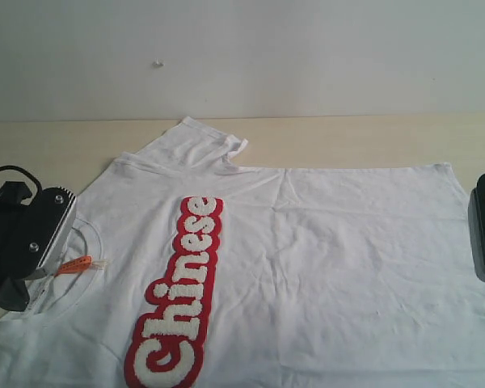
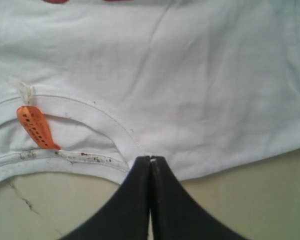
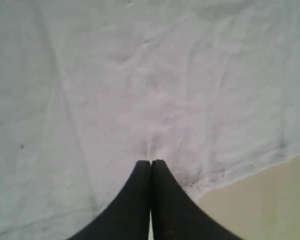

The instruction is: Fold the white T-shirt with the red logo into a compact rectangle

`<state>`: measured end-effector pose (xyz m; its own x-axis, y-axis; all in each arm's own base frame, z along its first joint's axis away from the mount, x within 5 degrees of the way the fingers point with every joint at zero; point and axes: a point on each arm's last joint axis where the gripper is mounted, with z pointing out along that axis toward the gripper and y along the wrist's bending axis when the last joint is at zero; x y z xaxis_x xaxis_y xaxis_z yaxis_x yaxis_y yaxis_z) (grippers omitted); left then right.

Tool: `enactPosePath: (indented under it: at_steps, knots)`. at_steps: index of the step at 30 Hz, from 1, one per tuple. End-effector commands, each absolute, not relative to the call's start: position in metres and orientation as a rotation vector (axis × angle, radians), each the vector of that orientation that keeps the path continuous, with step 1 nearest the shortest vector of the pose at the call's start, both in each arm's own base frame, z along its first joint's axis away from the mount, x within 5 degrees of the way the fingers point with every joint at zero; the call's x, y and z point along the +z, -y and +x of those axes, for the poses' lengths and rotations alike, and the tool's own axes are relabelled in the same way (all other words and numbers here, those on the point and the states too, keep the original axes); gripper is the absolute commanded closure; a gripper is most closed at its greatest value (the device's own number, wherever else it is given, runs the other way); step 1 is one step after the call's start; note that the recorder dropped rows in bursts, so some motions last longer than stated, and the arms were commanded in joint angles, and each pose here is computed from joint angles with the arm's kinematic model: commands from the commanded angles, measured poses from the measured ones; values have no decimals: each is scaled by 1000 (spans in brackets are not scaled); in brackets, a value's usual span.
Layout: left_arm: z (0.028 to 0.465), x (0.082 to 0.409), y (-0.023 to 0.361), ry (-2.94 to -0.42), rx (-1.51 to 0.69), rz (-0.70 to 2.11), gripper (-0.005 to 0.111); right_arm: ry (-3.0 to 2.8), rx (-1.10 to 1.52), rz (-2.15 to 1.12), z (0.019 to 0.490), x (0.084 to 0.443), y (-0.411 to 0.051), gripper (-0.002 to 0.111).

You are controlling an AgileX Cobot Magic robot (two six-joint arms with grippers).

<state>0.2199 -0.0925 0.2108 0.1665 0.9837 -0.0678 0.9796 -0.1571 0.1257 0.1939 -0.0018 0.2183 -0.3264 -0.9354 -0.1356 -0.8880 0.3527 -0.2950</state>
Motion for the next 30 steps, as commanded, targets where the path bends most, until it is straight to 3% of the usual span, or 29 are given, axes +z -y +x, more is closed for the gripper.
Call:
enactPosePath:
  at_steps: [1,4,8,12,15,24,30]
  knots:
    - [217,207,93,-1942,33,2308,107,-2308,-244,-1582,195,224,0,108]
    - [216,206,92,-1943,32,2310,107,-2303,-271,-1608,195,224,1,104]
    - [217,206,94,-1951,18,2286,101,-2298,-287,-1619,196,224,2,81]
    - [216,206,94,-1952,16,2284,80,-2296,-289,-1618,195,224,2,43]
    - [217,206,94,-1947,23,2278,61,-2301,-293,-1597,196,225,2,32]
    - [219,206,95,-1971,32,2221,19,-2312,-283,-1596,195,224,2,23]
    - [219,206,95,-1972,29,2219,12,-2315,-266,-1580,195,224,1,22]
